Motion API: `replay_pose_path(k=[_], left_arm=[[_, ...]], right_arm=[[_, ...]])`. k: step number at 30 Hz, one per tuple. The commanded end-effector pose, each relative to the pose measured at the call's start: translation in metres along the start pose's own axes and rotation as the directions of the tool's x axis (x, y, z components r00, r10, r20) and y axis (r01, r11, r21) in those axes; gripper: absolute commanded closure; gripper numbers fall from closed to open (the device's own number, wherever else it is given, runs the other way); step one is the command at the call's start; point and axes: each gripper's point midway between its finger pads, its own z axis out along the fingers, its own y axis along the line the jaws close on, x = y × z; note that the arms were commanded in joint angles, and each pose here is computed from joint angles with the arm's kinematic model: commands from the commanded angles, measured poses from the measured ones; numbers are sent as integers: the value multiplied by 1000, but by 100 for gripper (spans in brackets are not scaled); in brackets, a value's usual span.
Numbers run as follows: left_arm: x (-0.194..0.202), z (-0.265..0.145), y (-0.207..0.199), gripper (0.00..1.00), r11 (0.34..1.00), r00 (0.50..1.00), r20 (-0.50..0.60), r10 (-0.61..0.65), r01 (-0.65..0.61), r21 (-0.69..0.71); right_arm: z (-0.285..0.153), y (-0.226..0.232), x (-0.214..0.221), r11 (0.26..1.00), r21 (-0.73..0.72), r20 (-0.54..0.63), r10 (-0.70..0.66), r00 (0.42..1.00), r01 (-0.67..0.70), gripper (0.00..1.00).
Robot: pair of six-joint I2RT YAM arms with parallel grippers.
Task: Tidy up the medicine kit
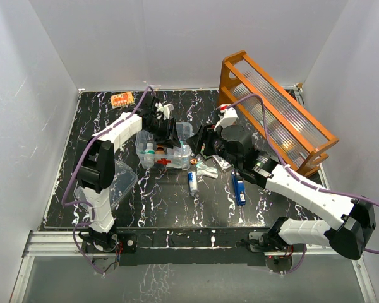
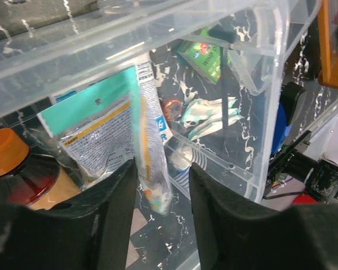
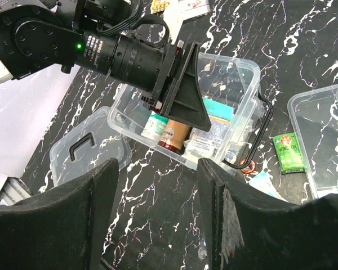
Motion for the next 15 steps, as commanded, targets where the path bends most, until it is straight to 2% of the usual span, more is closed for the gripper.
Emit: replay_pose_path(k=[1, 11, 15], left_arm=[[0, -12, 9, 57, 997, 1000, 14, -10, 11, -75], [-6, -30, 34, 55, 964, 999, 45, -7, 19, -266], [-10, -35, 29, 55, 965, 998, 67, 9, 9, -261]], right_arm=[[-2, 4, -10, 1000, -21, 39, 22, 999, -21, 44], [-2, 2, -10, 1000, -10, 42, 22, 999, -22, 43], [0, 0, -7, 1000, -5, 37, 21, 999, -21, 43]])
